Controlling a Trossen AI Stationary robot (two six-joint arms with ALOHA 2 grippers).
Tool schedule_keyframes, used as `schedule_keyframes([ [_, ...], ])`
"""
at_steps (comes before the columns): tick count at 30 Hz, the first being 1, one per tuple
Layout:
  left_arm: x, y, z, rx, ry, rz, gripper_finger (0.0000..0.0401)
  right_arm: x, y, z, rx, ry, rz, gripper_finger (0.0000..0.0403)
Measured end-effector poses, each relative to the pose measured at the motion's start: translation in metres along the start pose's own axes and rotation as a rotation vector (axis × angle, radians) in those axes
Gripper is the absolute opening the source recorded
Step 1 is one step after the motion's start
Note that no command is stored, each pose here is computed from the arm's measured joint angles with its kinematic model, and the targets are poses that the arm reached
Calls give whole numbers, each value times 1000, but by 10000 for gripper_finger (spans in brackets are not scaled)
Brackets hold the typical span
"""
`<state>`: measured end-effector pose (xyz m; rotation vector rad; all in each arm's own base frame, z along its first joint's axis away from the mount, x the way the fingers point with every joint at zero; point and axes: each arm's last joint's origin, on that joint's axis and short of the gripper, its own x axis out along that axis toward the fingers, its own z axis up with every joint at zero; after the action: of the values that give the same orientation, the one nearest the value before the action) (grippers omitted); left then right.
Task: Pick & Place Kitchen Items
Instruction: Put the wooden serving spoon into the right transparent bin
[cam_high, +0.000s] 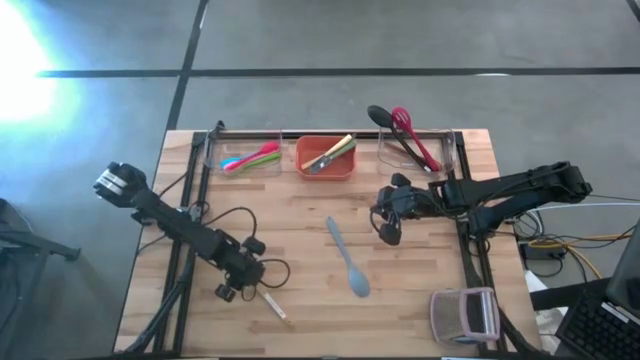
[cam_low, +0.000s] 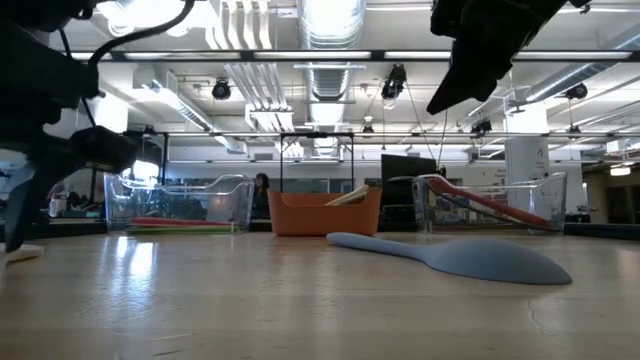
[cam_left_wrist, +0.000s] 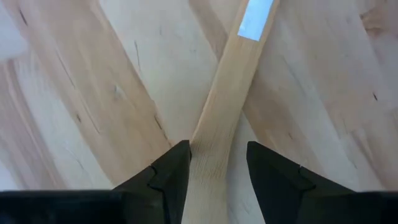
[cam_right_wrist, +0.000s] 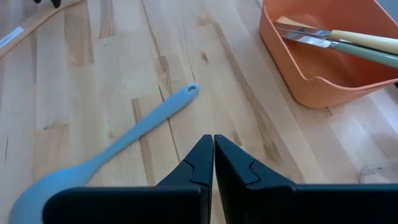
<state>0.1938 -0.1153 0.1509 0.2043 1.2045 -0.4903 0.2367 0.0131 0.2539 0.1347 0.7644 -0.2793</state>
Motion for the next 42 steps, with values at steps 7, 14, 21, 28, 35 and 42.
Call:
schedule_keyframes([
  [7,-25,-2,25,96,-6,79,163,1,-3,1,8,-6,-7,8],
  [14,-20,-1,26,191,-15,103,163,1,-3,1,8,-5,-7,8],
  [21,0,0,24,197,33,99,163,1,-3,1,8,-4,-7,8],
  [28,13,-4,29,171,62,58,162,1,-3,1,8,-4,-6,8],
  [35,-9,-7,43,72,1,51,161,1,-3,1,8,-5,-6,8],
  [42,-14,-9,43,69,-21,33,161,1,-3,1,8,-5,-6,8],
])
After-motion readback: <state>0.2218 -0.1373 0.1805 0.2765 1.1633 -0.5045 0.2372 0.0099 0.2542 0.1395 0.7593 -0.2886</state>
